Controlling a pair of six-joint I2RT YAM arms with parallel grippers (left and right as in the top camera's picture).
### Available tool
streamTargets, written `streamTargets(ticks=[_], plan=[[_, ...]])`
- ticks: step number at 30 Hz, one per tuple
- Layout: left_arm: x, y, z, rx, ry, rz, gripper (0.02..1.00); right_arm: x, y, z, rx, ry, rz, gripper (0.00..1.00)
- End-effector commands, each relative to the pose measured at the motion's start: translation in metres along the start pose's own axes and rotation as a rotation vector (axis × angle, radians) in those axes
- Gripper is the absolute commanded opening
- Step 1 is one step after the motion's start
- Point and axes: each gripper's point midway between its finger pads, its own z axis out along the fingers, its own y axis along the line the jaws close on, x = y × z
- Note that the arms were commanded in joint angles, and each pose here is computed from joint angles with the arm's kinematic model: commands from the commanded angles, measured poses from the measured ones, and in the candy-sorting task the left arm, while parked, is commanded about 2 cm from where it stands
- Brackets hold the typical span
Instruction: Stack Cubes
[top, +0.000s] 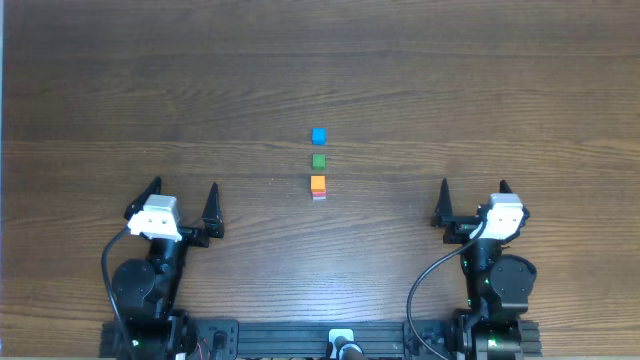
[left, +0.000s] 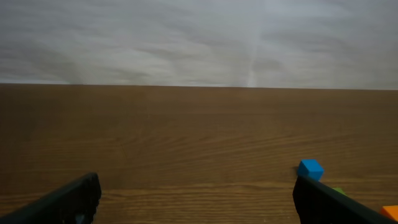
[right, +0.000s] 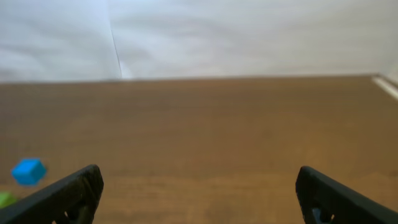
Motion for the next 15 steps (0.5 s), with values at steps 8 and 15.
streamTargets(ticks=[8, 15], plan=[[0.001, -0.001, 0.0, 0.008, -0.002, 0.015, 0.998, -0.082, 0.057, -0.024, -0.343, -0.279, 0.045, 0.991], [0.001, -0.001, 0.0, 0.008, -0.002, 0.015, 1.0, -0.17, 0.063, -0.056, -0.365, -0.434, 0.012, 0.993]])
